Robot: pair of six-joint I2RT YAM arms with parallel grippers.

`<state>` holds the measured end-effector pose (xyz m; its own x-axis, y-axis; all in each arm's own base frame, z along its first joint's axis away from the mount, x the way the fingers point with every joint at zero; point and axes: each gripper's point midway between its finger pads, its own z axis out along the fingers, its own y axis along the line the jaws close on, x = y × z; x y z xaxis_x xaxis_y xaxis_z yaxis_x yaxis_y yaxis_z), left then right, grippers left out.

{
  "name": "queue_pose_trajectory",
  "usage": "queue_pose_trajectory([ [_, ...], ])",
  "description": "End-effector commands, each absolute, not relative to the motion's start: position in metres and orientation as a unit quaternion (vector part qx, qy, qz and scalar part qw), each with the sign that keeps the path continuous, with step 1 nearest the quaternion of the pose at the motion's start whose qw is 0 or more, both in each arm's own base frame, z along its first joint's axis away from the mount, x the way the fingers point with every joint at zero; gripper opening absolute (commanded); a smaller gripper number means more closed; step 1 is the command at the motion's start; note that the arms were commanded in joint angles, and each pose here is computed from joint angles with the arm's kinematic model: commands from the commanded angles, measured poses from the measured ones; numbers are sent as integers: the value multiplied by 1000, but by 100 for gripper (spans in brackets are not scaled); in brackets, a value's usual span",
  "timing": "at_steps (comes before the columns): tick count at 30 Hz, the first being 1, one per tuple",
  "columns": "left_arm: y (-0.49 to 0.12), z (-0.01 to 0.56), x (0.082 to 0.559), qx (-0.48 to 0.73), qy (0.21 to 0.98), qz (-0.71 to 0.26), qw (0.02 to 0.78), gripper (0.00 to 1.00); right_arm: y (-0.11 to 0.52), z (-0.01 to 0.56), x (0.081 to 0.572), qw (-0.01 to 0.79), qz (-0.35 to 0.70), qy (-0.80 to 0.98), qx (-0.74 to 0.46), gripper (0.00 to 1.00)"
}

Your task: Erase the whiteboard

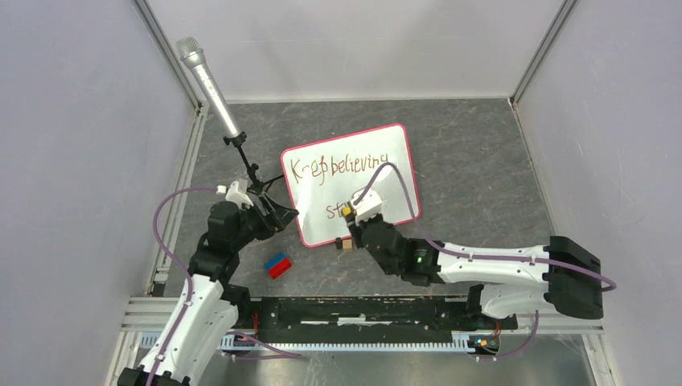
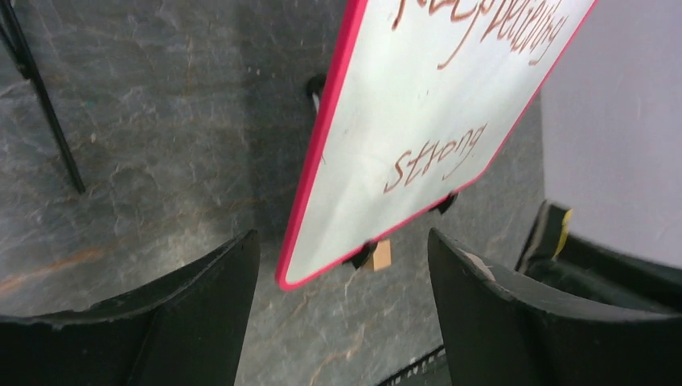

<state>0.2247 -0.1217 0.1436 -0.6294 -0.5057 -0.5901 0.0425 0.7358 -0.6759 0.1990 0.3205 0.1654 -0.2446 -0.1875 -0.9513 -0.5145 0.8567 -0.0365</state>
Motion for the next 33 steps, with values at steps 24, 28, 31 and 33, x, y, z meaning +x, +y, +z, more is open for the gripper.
queue_pose_trajectory([
  [24, -146, 138, 286, -84, 739, -417, 522, 67, 391, 248, 342, 704, 75, 648, -280, 8],
  [28, -147, 134, 288, -86, 744, -416, 515, 66, 404, 247, 346, 703, 79, 648, -282, 8],
  [31, -148, 129, 292, -92, 751, -414, 505, 62, 415, 239, 343, 699, 66, 659, -271, 7],
  [33, -149, 125, 295, -95, 757, -415, 496, 58, 424, 236, 338, 701, 45, 659, -268, 7],
])
